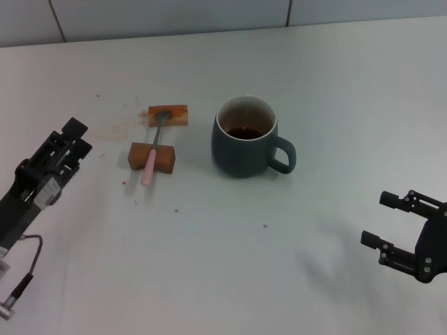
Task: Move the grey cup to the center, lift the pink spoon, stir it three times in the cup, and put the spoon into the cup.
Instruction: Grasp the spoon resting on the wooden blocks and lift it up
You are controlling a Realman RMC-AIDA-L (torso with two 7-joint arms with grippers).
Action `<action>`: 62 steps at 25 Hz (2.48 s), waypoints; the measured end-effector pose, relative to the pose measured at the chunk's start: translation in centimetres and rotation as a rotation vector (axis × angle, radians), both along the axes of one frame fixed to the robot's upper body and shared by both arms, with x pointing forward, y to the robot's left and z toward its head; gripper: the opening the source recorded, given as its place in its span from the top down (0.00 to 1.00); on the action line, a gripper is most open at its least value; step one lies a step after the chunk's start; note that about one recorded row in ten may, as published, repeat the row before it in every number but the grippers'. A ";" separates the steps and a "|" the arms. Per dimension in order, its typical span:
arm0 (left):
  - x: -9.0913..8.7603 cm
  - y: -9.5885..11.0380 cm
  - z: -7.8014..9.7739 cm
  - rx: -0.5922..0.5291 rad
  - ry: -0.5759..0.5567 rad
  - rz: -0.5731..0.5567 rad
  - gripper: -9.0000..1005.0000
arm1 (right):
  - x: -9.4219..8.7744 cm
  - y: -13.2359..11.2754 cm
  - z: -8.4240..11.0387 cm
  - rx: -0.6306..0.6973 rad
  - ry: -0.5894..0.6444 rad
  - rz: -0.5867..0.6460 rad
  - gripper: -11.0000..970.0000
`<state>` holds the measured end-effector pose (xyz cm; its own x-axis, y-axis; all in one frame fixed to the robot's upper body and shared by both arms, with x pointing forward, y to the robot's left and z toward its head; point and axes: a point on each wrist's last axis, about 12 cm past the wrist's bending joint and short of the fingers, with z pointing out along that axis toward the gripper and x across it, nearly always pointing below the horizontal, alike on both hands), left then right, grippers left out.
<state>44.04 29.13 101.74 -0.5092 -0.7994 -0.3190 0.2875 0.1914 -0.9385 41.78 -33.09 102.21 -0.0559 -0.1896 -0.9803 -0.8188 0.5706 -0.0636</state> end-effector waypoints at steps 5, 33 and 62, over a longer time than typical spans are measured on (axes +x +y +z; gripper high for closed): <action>-0.5 0.0 -1.2 -0.146 0.202 -0.006 0.31 | -0.1 -0.2 0.1 -0.008 -0.007 -0.002 0.27; 0.6 -2.2 -2.7 -0.196 0.491 -0.157 0.31 | -0.1 -0.4 0.3 -0.010 -0.021 0.000 0.27; 3.6 -3.7 -2.7 -0.161 0.533 -0.119 0.31 | 0.2 -0.8 0.6 -0.009 -0.028 -0.017 0.27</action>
<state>47.68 25.39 99.00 -0.6562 -0.7437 0.1276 -0.2229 0.0294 -0.9744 41.96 -33.87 102.78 -0.0321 -0.1973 -0.9798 -0.8070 0.5835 -0.0911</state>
